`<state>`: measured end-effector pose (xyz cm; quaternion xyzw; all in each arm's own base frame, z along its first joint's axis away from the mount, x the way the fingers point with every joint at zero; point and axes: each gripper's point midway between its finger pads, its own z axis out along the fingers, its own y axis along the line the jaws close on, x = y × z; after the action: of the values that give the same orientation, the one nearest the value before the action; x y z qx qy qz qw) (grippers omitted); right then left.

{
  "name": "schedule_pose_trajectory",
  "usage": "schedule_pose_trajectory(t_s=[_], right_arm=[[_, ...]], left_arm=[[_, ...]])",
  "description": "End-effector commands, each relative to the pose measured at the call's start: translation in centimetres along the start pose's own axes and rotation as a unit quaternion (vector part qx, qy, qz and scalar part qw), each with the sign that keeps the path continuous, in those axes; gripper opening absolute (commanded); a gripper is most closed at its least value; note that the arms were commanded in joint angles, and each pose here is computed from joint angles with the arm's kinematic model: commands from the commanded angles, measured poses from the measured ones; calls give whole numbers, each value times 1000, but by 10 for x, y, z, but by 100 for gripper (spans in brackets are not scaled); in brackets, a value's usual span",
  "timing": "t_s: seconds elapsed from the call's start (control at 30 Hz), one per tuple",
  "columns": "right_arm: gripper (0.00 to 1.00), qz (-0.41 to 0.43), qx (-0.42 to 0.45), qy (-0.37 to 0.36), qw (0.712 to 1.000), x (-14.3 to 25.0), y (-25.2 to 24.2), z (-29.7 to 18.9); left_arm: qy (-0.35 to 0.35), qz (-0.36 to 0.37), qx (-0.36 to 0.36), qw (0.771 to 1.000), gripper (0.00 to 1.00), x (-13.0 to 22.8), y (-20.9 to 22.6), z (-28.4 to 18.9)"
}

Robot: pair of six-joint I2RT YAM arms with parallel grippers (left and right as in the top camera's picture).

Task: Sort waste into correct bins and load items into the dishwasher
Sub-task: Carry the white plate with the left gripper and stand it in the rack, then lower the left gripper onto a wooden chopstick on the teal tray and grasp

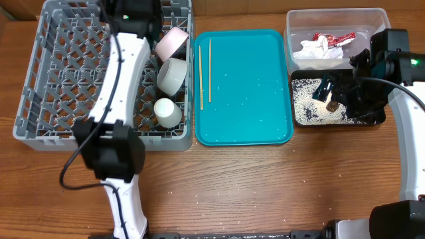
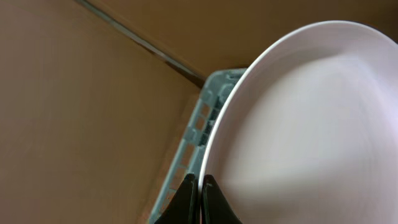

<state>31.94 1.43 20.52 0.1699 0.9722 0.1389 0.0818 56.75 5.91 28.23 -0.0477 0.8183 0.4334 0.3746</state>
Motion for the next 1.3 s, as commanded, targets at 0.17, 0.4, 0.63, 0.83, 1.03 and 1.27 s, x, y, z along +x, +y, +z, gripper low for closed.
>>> schedule_pose_trajectory(t_s=[0.17, 0.4, 0.63, 0.83, 1.03, 1.27], right_arm=[[100, -7, -1, -19, 1000, -4, 2, -9], [100, -7, -1, -19, 1000, -4, 2, -9], [100, -7, -1, -19, 1000, -4, 2, -9], [100, -7, -1, -19, 1000, -4, 2, -9], [100, -7, -1, -19, 1000, -4, 2, -9], [100, -7, -1, -19, 1000, -4, 2, -9]], left_arm=[[24, 50, -5, 998, 4, 26, -50, 33], [19, 36, 17, 999, 66, 24, -59, 32], [-11, -3, 51, 999, 69, -9, -46, -18], [-60, -100, 293, 949, 54, -58, -82, -136], [-28, -155, 411, 898, 51, -54, -148, -218], [129, -155, 394, 897, 55, 30, -233, -214]])
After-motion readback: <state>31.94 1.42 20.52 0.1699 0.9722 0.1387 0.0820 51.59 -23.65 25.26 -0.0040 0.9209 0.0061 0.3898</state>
